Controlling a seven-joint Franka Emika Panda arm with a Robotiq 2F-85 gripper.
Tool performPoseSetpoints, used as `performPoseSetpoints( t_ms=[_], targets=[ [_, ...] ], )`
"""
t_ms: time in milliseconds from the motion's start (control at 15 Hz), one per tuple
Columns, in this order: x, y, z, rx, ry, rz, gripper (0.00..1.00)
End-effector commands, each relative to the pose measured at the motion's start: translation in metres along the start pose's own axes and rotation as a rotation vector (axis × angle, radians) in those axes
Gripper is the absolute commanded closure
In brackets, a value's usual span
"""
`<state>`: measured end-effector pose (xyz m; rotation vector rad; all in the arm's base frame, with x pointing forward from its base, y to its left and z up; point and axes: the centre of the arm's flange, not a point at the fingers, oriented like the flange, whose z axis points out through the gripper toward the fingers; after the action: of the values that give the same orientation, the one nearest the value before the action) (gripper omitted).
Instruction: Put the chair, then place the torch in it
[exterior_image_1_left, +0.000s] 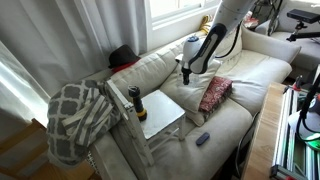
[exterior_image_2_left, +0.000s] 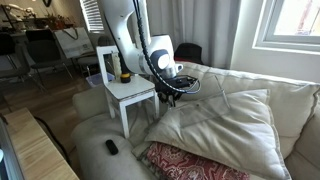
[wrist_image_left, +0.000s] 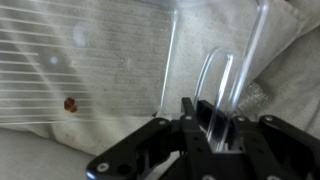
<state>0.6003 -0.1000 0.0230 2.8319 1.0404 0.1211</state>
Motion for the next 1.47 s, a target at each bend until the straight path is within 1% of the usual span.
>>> performPoseSetpoints(
  t_ms=[0, 333, 600, 1000, 1400],
  targets=[
    [-0.004, 0.006, -0.018, -0.028, 0.013, -0.021, 0.97],
    [-0.002, 0.0, -0.06, -0.019, 0.025, -0.082, 0.97],
    [0.001, -0.009, -0.097, -0.002, 0.057, -0.169, 0.97],
    [0.007, -0.017, -0.116, 0.019, 0.059, -0.267, 0.97],
    [0.01, -0.028, -0.141, -0.001, 0.049, -0.36, 0.97]
  ],
)
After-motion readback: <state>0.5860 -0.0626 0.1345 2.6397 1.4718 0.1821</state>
